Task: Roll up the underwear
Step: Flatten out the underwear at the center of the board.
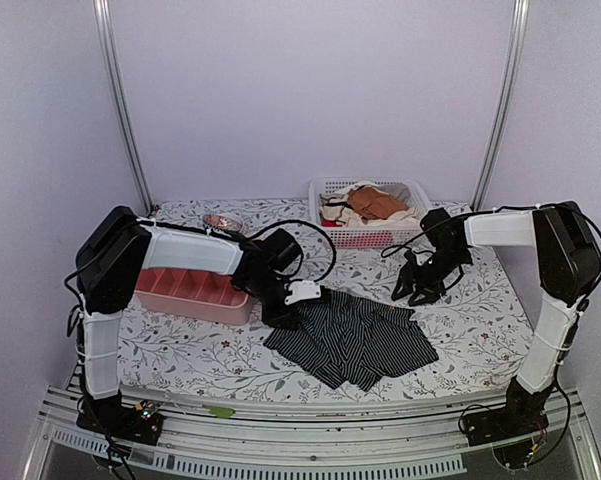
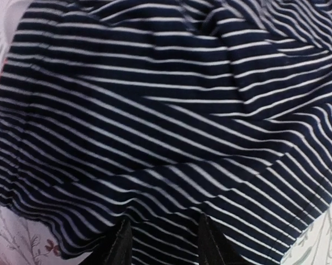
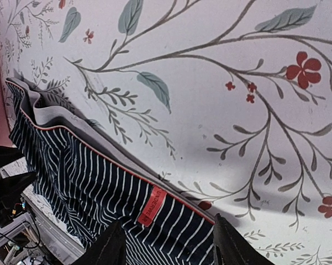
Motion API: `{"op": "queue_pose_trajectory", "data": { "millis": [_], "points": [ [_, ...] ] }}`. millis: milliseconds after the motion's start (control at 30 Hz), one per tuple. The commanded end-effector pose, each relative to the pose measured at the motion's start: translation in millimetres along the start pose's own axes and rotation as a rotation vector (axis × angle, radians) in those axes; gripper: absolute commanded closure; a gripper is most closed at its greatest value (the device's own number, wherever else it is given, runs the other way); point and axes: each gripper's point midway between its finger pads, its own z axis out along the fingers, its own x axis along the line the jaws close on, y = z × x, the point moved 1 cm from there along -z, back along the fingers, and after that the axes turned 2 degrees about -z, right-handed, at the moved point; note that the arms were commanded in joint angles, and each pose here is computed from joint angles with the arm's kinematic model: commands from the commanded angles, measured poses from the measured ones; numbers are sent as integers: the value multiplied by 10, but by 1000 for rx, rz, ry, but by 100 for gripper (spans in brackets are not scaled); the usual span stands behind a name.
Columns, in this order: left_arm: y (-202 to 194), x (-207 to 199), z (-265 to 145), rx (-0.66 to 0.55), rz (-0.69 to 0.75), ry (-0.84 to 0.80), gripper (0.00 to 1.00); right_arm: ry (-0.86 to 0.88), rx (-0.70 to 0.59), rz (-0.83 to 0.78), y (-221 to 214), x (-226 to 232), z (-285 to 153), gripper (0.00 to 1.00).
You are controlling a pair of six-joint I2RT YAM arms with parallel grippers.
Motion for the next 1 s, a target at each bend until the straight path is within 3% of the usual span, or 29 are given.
{"op": "queue_pose_trajectory", "data": {
  "millis": [0,200,433,600,733,967],
  "points": [
    [-657,597,37,199,-73,130,61,-44,-6,-41,153,-39,26,47],
    [-621,960,-300,187,-45,229,57,-16,2,-96,188,34,9,50],
    [-150,361,-431,27,40,59,50,71,67,-118,73,125,142,59],
    [52,150,-478,-64,-14,-46,50,63,109,-176,-28,192,254,60],
    [191,-74,-462,-114,-7,-123,49,-36,145,-212,-96,62,408,64],
    [445,-282,-388,-166,50,-149,50,-388,152,-220,-76,-552,359,72]
  ]
}}
